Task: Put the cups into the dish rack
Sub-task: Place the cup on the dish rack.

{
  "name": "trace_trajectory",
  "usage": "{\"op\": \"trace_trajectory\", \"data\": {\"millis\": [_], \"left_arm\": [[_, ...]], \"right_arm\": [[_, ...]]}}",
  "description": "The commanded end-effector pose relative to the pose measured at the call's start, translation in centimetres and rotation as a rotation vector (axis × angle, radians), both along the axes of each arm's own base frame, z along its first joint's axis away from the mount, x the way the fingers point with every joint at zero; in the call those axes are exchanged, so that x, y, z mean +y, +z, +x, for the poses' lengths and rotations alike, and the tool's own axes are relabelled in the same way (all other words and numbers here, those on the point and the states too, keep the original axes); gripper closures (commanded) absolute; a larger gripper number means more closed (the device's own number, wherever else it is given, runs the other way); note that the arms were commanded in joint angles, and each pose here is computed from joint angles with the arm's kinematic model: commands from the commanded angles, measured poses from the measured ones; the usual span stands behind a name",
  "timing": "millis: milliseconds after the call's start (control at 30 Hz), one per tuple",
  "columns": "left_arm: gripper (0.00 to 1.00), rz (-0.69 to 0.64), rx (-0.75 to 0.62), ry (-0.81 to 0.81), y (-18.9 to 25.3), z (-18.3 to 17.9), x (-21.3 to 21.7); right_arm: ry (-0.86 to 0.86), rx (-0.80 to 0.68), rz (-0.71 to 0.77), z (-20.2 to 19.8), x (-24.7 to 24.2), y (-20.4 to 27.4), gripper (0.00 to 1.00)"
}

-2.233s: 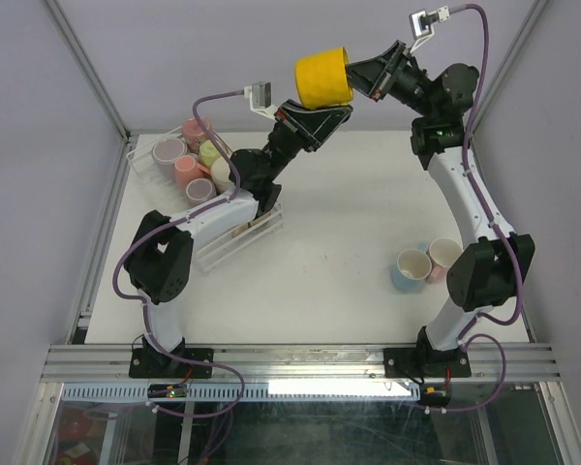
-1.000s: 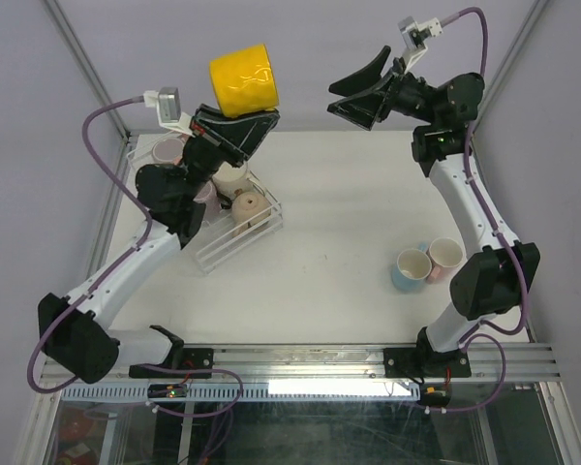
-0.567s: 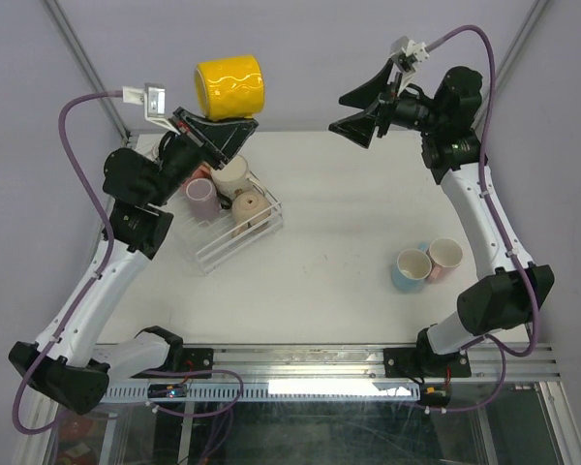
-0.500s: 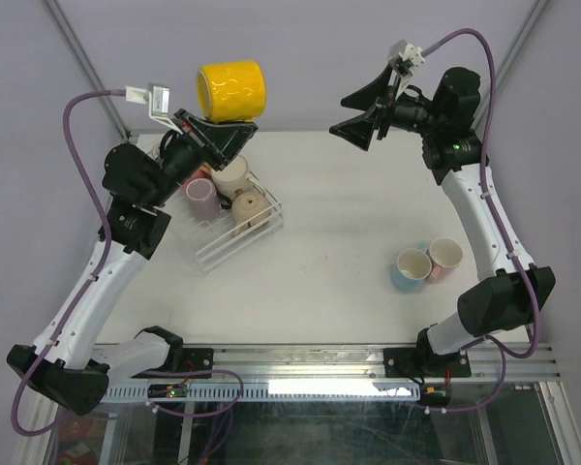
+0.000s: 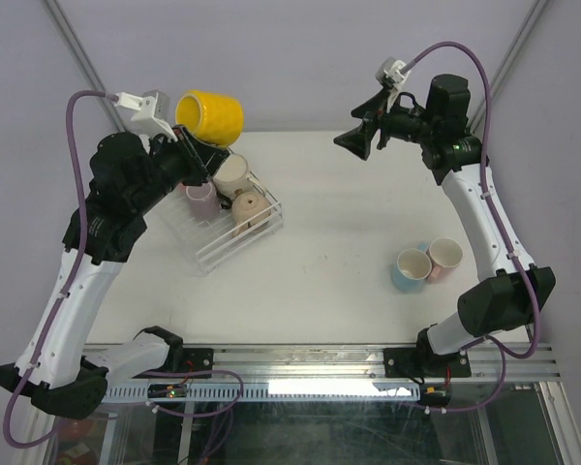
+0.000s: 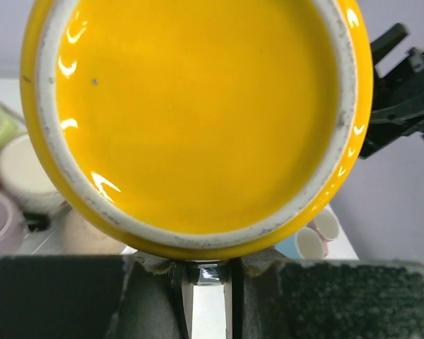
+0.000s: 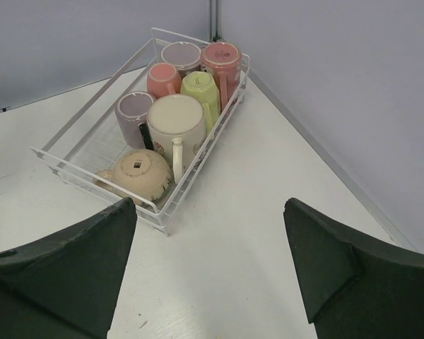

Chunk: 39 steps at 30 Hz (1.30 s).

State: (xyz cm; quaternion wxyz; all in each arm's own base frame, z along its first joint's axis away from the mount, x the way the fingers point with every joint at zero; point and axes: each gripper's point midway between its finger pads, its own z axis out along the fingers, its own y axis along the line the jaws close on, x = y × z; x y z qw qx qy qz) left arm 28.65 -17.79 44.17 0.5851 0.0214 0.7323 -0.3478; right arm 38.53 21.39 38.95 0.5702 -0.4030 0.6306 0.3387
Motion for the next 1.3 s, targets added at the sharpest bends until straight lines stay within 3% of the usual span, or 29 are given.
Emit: {"op": "trace_trajectory", "data": {"millis": [0, 733, 967, 1267], "left_arm": [[1.0, 0.067, -0.017, 0.139, 1.8, -0.6, 3.4], [1.0, 0.257, 0.292, 0.428, -6.2, 2.1, 7.7], [1.0, 0.238, 0.361, 0.527, -8.8, 3.0, 8.5], [1.0, 0.128, 0.419, 0.542, -12.2, 3.8, 7.6]], "right_arm": [[-0.037, -0.062, -0.03, -0.2, -0.8, 0.9, 0.12], [-0.06, 0.0, -0.081, 0.8, -1.2, -2.2, 0.12], [-0.06, 0.016, -0.088, 0.9, -1.2, -2.9, 0.12], [-0.064, 0.033, -0.099, 0.8, -1.3, -4.0, 0.12]]}}
